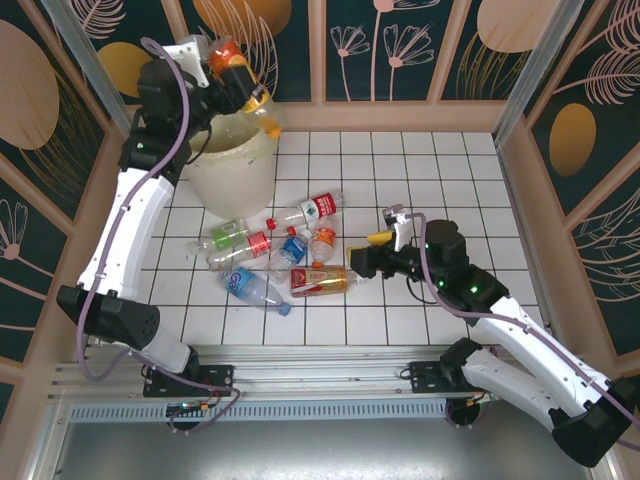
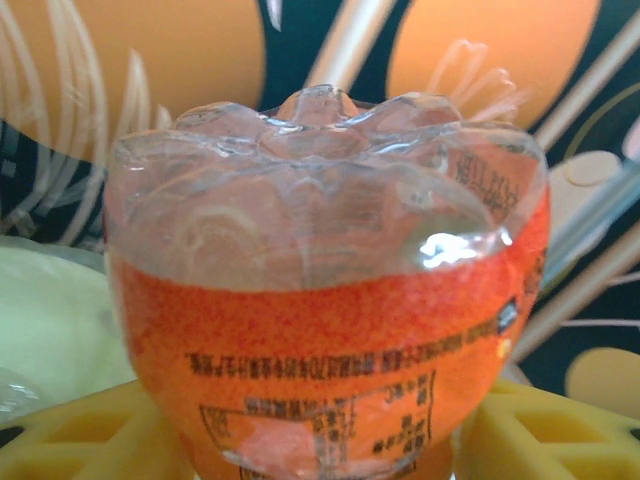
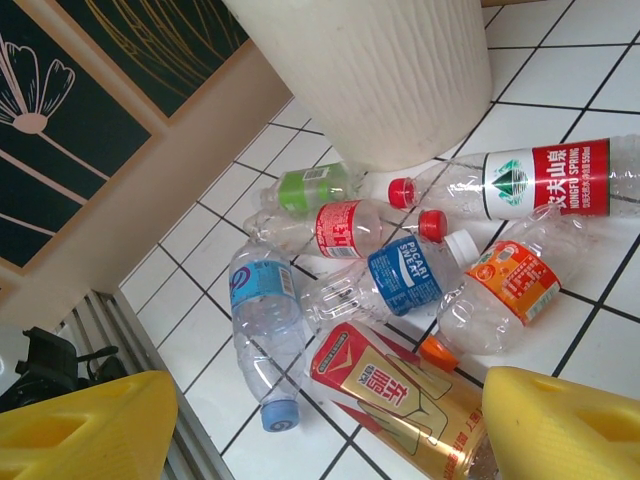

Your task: Put the plastic bottles in the bin

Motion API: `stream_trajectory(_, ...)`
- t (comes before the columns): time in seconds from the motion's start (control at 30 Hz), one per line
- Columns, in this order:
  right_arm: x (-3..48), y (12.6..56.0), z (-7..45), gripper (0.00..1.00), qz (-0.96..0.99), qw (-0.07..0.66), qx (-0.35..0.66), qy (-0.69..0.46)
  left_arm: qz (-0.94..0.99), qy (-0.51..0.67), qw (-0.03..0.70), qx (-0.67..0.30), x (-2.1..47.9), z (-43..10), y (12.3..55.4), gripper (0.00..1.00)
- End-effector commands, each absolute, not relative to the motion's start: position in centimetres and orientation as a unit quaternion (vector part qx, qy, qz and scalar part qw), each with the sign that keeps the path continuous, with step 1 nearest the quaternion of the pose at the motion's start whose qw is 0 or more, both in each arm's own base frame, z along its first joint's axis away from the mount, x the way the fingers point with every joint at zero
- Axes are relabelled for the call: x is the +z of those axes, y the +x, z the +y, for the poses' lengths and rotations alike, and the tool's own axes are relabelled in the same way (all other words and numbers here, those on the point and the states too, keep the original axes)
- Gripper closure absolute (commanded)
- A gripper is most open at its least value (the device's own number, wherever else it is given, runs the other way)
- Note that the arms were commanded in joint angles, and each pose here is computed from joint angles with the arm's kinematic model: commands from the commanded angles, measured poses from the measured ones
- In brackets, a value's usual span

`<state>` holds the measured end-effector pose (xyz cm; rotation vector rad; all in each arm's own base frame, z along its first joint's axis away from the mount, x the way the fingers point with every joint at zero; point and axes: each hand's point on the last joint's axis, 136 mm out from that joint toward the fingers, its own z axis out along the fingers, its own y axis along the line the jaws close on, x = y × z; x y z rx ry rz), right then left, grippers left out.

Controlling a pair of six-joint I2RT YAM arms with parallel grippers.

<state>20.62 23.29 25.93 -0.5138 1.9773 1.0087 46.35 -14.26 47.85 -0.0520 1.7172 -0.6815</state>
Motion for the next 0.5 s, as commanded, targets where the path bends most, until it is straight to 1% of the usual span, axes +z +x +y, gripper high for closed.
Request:
stream_trajectory(0.0, 25.7, 21.0, 23.1, 0.19, 0.788, 0.425, 0.397, -0.201, 0.748, -0.042, 0.621, -0.229, 47.8, -11.0, 48.0, 0.37)
stream_trajectory(0.27, 24.4, 21.5, 23.2, 0.19, 0.802, 0.413, 0.388, -0.19, 0.757, -0.068, 0.628, -0.167, 46.5, -6.5, 51.2, 0.37)
stream_trajectory(0.3, 24.3, 21.5, 23.2, 0.2, 0.804, 0.41, 0.387, -0.191, 0.768, -0.069, 0.616, -0.161, 45.0, -6.4, 52.4, 0.37)
stream_trajectory(0.47, 23.8, 21.6, 23.3, 0.2, 0.808, 0.405, 0.383, -0.189, 0.792, -0.068, 0.589, -0.143, 41.7, -5.7, 54.7, 0.36)
